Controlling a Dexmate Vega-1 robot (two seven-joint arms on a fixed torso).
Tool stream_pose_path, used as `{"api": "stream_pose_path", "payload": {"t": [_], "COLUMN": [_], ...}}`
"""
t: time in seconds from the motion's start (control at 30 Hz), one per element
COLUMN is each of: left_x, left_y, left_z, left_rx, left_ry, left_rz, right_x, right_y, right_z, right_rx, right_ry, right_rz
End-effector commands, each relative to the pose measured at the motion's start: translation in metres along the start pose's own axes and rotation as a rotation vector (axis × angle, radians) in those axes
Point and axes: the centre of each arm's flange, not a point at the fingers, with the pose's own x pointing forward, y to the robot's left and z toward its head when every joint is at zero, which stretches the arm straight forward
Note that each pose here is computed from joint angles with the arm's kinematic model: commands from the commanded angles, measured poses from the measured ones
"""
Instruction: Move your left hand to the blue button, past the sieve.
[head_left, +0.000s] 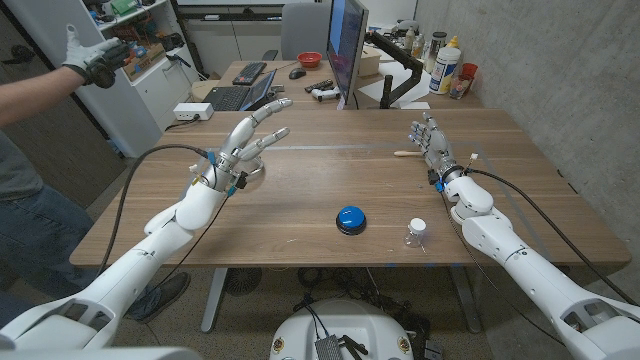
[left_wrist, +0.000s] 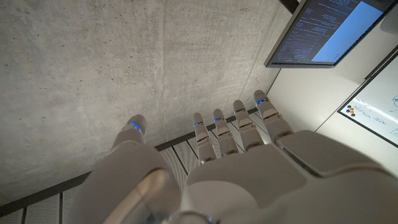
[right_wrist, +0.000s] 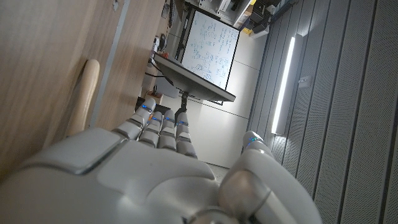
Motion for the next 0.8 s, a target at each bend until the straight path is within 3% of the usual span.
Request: {"api": "stream_pose_path", "payload": {"t": [0.03,0.8], "left_x": [0.008,0.019], "left_y": [-0.001,-0.010], "left_z": [0.014,0.027], "left_rx": [0.076,0.145], "left_ry": [-0.087,-0.154], "left_rz": [-0.052,-0.152], "right_x": [-0.002,-0.010], "right_y": [0.000,0.001], "right_z": [-0.001,0.003], "right_rx": [0.003,-0.007], "right_ry": [-0.006,-0.020], "right_rz": [0.000,-0.007]}}
